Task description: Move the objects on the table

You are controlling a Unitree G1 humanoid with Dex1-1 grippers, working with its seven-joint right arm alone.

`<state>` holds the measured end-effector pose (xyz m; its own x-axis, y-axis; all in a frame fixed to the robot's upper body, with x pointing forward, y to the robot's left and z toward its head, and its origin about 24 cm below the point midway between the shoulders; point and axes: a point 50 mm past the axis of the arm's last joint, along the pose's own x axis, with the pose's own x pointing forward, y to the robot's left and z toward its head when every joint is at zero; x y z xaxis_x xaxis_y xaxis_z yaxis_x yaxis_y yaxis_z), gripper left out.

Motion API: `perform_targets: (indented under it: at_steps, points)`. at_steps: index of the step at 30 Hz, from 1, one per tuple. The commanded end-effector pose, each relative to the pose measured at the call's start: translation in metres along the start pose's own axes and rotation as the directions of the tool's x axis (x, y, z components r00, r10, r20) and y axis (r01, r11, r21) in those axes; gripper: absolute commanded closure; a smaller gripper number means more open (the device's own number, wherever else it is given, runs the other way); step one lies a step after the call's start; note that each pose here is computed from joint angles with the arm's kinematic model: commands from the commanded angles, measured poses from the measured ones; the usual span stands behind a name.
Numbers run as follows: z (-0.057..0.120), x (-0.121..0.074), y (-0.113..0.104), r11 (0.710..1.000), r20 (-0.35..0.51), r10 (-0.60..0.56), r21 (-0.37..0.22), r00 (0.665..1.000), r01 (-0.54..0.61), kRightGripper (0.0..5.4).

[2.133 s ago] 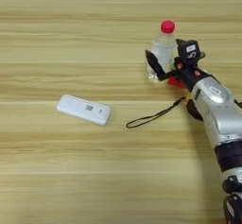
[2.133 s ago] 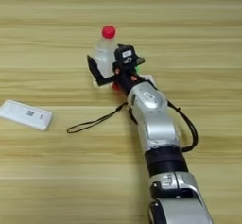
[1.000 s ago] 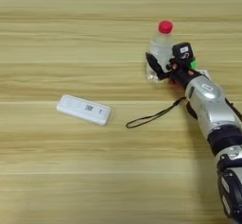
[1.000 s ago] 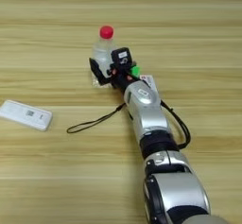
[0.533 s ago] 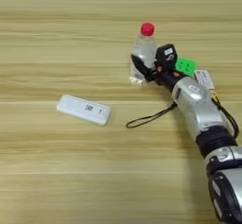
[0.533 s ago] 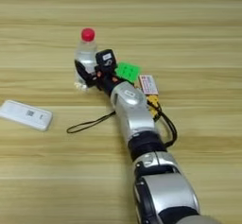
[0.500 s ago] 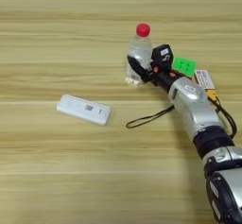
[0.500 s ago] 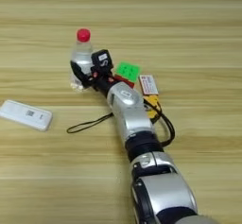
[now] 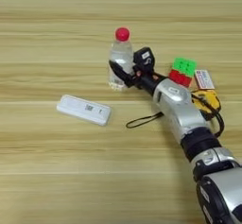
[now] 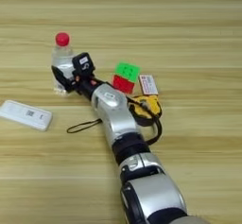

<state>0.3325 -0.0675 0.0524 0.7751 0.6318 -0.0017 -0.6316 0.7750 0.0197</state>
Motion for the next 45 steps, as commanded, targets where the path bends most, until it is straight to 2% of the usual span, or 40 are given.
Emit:
perform_targets:
  at_steps: [1, 3, 4, 7, 18, 24, 39, 45]
  points:
    - [0.026, 0.013, 0.000, 0.999, 0.079, 0.012, -0.052, 0.997, -0.008, 2.28]
    - [0.026, 0.013, 0.000, 0.998, 0.080, 0.010, -0.055, 0.997, -0.006, 2.28]
    - [0.026, 0.013, -0.001, 0.998, 0.080, 0.008, -0.058, 0.997, -0.003, 1.92]
    - [0.025, 0.012, -0.002, 0.998, 0.077, 0.001, -0.061, 0.997, 0.003, 1.59]
    - [0.025, 0.011, -0.003, 0.998, 0.082, -0.009, -0.068, 0.997, 0.015, 0.56]
    - [0.024, 0.001, -0.005, 0.997, 0.092, -0.012, -0.076, 0.996, 0.019, 0.06]
    - [0.018, -0.049, 0.007, 0.996, 0.082, 0.015, -0.093, 0.997, -0.007, 0.06]
    - [0.022, -0.079, 0.022, 0.986, 0.044, 0.101, -0.137, 0.994, -0.094, 0.06]
